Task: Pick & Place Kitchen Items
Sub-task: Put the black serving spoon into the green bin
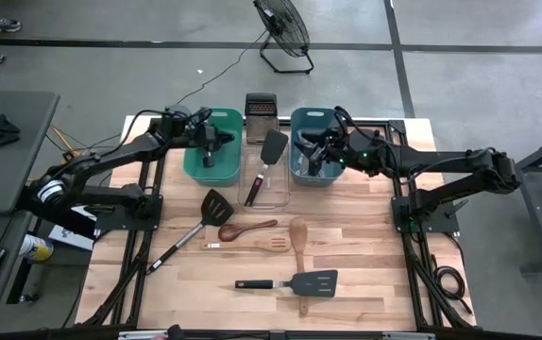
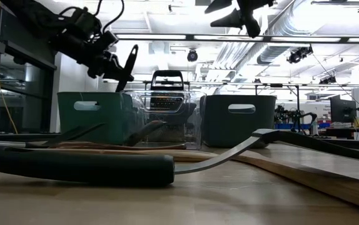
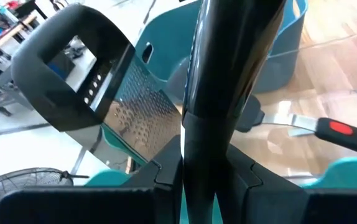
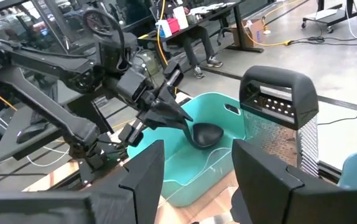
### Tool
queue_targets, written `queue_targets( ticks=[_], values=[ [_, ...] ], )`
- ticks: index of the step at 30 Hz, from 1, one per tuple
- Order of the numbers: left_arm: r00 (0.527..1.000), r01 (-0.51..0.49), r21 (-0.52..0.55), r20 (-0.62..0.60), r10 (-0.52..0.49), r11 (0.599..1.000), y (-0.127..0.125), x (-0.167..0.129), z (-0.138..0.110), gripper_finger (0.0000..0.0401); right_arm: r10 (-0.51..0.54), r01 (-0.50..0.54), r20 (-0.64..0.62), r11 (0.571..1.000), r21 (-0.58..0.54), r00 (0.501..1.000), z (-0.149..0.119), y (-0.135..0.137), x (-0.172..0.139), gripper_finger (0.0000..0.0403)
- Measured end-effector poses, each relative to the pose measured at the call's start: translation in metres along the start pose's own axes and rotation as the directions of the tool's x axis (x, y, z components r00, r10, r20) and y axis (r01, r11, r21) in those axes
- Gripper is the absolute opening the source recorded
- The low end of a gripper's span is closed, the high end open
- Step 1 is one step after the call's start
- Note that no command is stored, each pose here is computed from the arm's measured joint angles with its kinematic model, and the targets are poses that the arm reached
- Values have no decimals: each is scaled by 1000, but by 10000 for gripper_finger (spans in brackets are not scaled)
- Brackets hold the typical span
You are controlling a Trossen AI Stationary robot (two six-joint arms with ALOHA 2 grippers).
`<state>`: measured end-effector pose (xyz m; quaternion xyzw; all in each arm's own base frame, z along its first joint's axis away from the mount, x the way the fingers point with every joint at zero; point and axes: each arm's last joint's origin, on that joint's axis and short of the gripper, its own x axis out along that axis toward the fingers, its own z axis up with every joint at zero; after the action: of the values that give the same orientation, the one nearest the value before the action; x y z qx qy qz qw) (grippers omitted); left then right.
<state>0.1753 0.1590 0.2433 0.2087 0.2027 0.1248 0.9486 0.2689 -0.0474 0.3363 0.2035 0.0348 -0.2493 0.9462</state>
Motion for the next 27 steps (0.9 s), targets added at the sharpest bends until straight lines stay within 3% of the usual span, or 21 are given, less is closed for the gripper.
queue_targets(
  ticks=[16, 22, 27],
  values=[
    [999, -20, 24, -30, 21, 1000, 0, 2, -3, 60, -19, 19, -22, 1000, -3, 1000, -2, -3, 1, 181],
    [996, -45, 19, -73, 47, 999, 1, 2, -5, 107, -29, 28, -41, 1000, -11, 999, -4, -4, 1, 181],
    [996, -44, 18, -74, 45, 999, 0, 2, -5, 116, -29, 28, -42, 999, -14, 999, -4, -4, 1, 181]
  ],
)
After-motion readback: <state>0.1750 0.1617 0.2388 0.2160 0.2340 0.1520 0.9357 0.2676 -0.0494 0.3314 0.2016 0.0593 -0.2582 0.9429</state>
